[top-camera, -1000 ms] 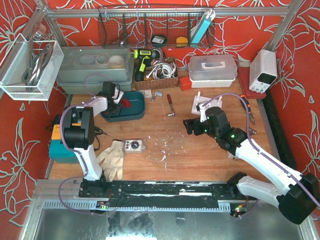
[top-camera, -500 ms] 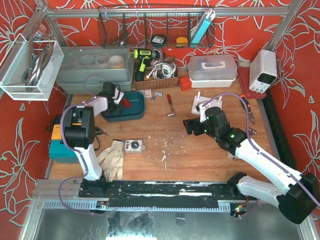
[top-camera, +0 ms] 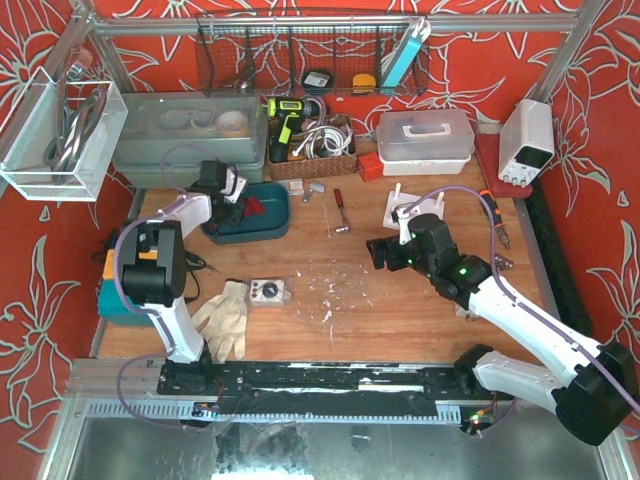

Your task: Install the large spring

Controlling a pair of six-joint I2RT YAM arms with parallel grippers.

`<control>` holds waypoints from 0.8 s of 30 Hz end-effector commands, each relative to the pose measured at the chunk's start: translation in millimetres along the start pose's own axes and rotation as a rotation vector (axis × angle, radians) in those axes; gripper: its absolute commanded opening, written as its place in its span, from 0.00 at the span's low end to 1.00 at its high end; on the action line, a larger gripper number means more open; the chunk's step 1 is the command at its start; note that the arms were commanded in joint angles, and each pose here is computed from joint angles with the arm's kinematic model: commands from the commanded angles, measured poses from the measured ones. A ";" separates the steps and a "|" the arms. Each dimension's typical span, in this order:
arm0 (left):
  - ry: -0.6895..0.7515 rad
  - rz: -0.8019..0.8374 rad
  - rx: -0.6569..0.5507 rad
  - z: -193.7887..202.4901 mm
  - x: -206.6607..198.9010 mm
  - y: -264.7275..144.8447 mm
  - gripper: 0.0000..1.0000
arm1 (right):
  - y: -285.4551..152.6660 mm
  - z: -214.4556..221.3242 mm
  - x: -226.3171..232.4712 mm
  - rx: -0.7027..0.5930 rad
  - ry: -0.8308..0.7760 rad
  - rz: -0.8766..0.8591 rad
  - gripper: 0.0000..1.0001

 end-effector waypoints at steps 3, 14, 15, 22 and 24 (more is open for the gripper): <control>-0.042 -0.029 -0.168 -22.5 5.0 -50.9 0.10 | 1.4 -0.9 0.5 0.001 0.006 0.020 0.98; 0.002 0.034 -0.644 -43.3 -59.6 -154.0 0.06 | 1.8 0.7 1.1 0.000 0.013 0.004 0.99; 0.015 0.051 -0.696 -41.8 -70.3 -159.9 0.06 | 2.1 0.7 0.9 0.005 0.017 0.009 0.99; 0.042 0.243 -0.940 -21.4 -142.7 -186.3 0.04 | 9.3 5.7 5.7 0.039 -0.002 -0.055 0.99; 0.072 0.269 -0.988 -8.8 -167.9 -186.0 0.02 | 9.5 5.9 4.9 0.031 0.005 -0.049 0.98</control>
Point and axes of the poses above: each gripper's point midway between its finger pads, its own y axis out along the fingers, its own x axis along the line the jaws close on, z = x × y, the point moved 9 cm from there along -y, back along the fingers, and after that the axes turned 9 degrees about y, right-handed, at the moved point
